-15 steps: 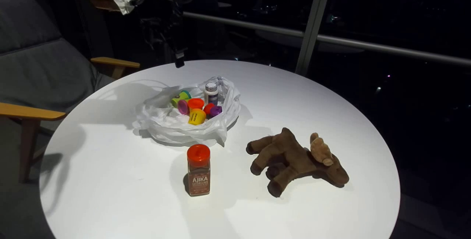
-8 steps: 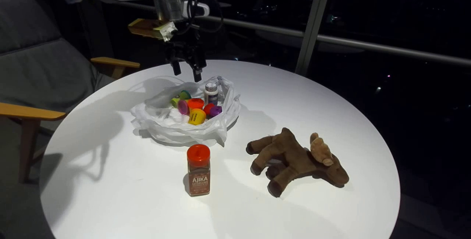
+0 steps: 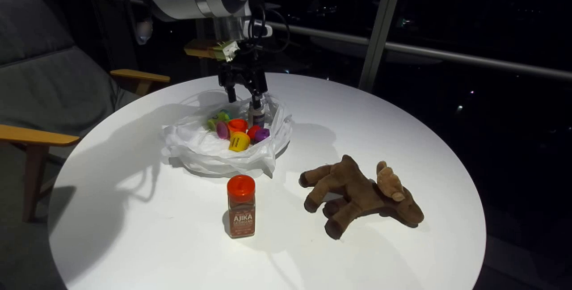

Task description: Remove the objects from the plastic and put them on the table.

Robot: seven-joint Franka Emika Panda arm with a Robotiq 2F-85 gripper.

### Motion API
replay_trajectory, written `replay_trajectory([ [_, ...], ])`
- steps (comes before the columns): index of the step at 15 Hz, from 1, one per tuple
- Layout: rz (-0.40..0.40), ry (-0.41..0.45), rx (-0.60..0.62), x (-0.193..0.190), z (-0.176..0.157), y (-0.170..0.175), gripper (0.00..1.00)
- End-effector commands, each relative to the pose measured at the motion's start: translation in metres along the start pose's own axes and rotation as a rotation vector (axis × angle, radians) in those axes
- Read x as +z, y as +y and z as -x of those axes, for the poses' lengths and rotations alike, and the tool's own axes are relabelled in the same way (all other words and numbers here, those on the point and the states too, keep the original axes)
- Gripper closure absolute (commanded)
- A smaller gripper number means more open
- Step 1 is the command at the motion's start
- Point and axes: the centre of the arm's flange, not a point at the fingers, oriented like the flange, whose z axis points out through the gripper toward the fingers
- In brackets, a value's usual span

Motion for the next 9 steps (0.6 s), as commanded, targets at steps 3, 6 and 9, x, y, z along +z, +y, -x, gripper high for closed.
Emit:
replay_trajectory([
  [3,0.031,-0.021,0.004,0.015,-0.045,-0.009,0.00],
  [6,0.029,-0.016,0.018,0.014,-0.059,-0.010,0.00],
  [9,0.026,-0.034,0.022,0.011,-0.065,-0.009,0.34],
])
